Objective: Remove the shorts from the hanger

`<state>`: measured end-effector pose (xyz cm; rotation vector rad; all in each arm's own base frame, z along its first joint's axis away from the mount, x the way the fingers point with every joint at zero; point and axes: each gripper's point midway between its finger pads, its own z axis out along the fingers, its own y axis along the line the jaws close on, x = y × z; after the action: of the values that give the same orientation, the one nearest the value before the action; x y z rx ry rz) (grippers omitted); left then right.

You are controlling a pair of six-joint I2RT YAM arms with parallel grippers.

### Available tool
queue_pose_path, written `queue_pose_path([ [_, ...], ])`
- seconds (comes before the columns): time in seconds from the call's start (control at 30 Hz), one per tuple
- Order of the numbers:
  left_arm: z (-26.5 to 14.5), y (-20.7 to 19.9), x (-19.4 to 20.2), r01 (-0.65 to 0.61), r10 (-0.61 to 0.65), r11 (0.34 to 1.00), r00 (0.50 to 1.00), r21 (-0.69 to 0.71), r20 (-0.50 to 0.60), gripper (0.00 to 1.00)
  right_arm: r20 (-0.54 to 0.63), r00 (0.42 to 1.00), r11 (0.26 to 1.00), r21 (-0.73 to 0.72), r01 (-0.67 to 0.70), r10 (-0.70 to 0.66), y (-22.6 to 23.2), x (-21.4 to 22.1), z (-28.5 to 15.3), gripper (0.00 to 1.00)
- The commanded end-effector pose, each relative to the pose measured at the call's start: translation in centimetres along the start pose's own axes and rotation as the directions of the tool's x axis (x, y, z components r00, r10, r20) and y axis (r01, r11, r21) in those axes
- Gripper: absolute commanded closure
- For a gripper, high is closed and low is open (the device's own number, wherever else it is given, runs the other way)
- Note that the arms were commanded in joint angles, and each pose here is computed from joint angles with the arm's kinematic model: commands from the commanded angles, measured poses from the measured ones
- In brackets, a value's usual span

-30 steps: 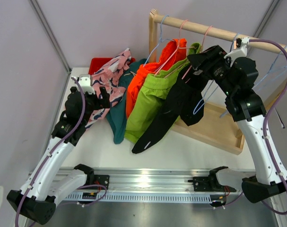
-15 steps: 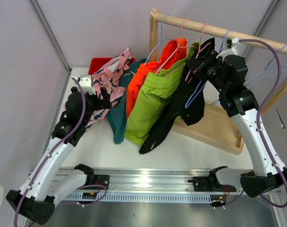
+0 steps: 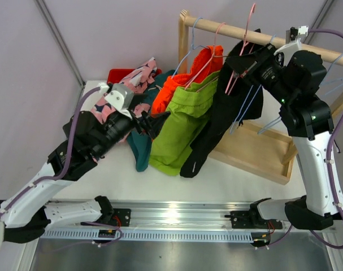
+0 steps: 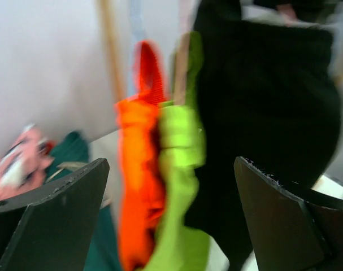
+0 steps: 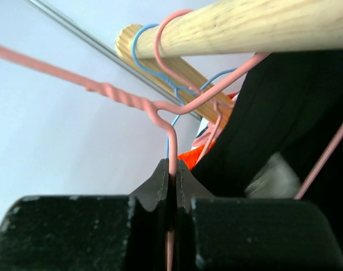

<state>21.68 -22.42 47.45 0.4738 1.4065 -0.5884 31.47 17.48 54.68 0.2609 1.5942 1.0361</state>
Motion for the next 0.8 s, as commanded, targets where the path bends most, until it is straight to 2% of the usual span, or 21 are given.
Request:
queue_pose_path([
  [0.0,1.2,-4.8,-0.3,-0.028,0.024,0.977,0.999,0.209,0.021,0.00,0.174,0.984,0.969,-0.230,0.085,-0.045,7.3,-5.3,-2.9,1.00],
  [0.1,1.7,-8.0,1.2,0.026,-0.027,0.944,1.000,0.328,-0.002,0.01,0.186,0.982,0.967,-0.237,0.088,-0.044,7.6,-5.6,-3.3,1.00],
  [0.2,1.5,-11.5,0.8,0.090,-0.122,0.881,0.992,0.465,0.038,0.01,0.184,0.982,0.971,-0.225,0.082,-0.040,7.1,-5.3,-3.3,1.00],
  [0.23,1.2,-12.9,1.7,0.104,-0.133,0.854,0.991,0.510,0.021,0.01,0.188,0.981,0.970,-0.230,0.081,-0.037,7.2,-5.3,-3.4,1.00],
  [0.33,1.2,-15.2,2.8,0.121,-0.151,0.818,0.988,0.563,0.008,0.01,0.185,0.982,0.970,-0.231,0.068,-0.025,6.9,-5.0,-3.5,1.00],
  [0.53,1.6,-17.8,4.1,0.154,-0.175,0.778,0.984,0.610,-0.025,0.01,0.182,0.983,0.971,-0.230,0.069,-0.027,6.9,-4.9,-3.7,1.00],
  [0.73,4.2,-17.9,5.0,0.158,-0.178,0.821,0.984,0.549,-0.016,0.01,0.174,0.985,0.968,-0.244,0.053,-0.010,7.2,-4.6,-4.8,1.00],
  [0.77,4.6,-17.9,5.3,0.156,-0.175,0.827,0.984,0.539,-0.017,0.05,0.175,0.985,0.967,-0.251,0.047,-0.002,7.4,-4.7,-5.3,1.00],
])
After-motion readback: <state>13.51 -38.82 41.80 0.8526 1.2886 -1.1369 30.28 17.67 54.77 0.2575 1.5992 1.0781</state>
